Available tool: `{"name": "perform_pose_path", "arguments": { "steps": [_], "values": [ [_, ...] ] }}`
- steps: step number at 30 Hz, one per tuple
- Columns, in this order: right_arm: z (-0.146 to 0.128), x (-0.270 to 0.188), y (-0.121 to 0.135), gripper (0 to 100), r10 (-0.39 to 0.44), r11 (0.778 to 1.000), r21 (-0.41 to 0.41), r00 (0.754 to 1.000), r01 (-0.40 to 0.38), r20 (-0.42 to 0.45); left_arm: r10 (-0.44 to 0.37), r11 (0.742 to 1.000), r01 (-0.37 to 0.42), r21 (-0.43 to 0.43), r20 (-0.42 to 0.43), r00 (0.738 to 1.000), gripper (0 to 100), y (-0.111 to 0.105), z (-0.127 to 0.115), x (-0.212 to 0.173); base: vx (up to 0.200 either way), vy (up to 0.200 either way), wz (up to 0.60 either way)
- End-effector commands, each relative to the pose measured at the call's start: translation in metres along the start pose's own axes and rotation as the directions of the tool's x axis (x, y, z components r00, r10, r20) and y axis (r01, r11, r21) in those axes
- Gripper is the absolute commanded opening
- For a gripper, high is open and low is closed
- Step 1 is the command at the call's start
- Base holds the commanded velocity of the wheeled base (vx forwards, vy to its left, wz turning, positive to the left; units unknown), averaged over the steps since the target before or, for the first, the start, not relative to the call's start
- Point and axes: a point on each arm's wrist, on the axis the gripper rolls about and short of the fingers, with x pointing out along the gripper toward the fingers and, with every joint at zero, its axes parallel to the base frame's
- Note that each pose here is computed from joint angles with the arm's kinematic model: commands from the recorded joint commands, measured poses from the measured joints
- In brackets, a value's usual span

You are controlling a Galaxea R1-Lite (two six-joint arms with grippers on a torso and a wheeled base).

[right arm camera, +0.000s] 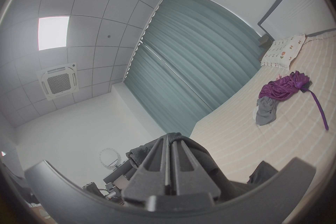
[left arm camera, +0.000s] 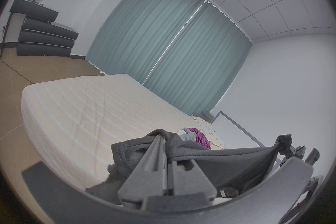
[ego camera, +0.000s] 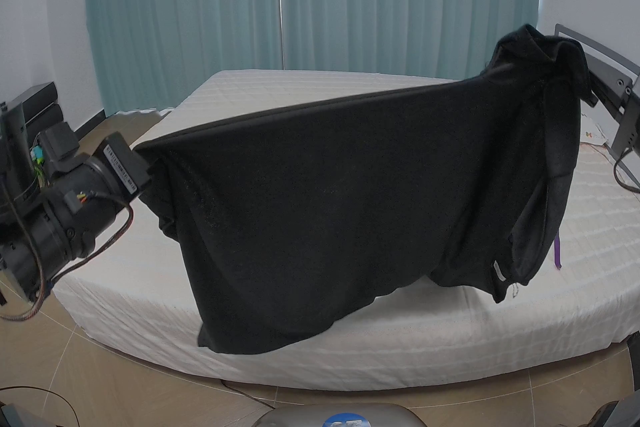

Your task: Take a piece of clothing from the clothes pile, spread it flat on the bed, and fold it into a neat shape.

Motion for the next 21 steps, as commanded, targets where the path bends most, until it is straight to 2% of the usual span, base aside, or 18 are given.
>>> {"name": "perform_pose_path", "arguments": {
  "steps": [1,3,5,12,17,21],
  "values": [
    [-0.009,0.054,-0.020,0,-0.099,0.995,-0.029,0.994,0.098,-0.041,0.097,0.995,-0.096,0.008,-0.010,0.995,0,-0.001,0.003,0.060,0.000,0.000,0.00],
    [-0.014,0.064,-0.027,0,-0.124,0.992,-0.038,0.991,0.122,-0.054,0.111,0.994,-0.111,0.012,-0.021,0.994,0,-0.001,-0.001,0.074,0.000,0.000,0.00],
    [-0.021,0.087,-0.045,0,-0.176,0.984,-0.052,0.982,0.173,-0.068,0.139,0.990,-0.139,0.002,-0.029,0.990,0,0.000,-0.006,0.103,0.000,0.000,0.00],
    [-0.039,0.133,-0.075,0,-0.242,0.970,-0.059,0.965,0.237,-0.101,0.190,0.981,-0.191,-0.018,-0.032,0.981,0,0.008,-0.017,0.164,0.000,0.000,0.00],
    [-0.051,0.153,-0.091,0,-0.281,0.959,-0.065,0.954,0.276,-0.104,0.223,0.975,-0.224,-0.010,-0.046,0.974,0,0.020,-0.026,0.183,0.000,0.000,0.00],
    [-0.062,0.165,-0.104,0,-0.281,0.959,-0.067,0.955,0.275,-0.092,0.242,0.970,-0.242,-0.006,-0.066,0.968,0,0.028,-0.034,0.195,0.000,0.000,0.00]
  ]
}}
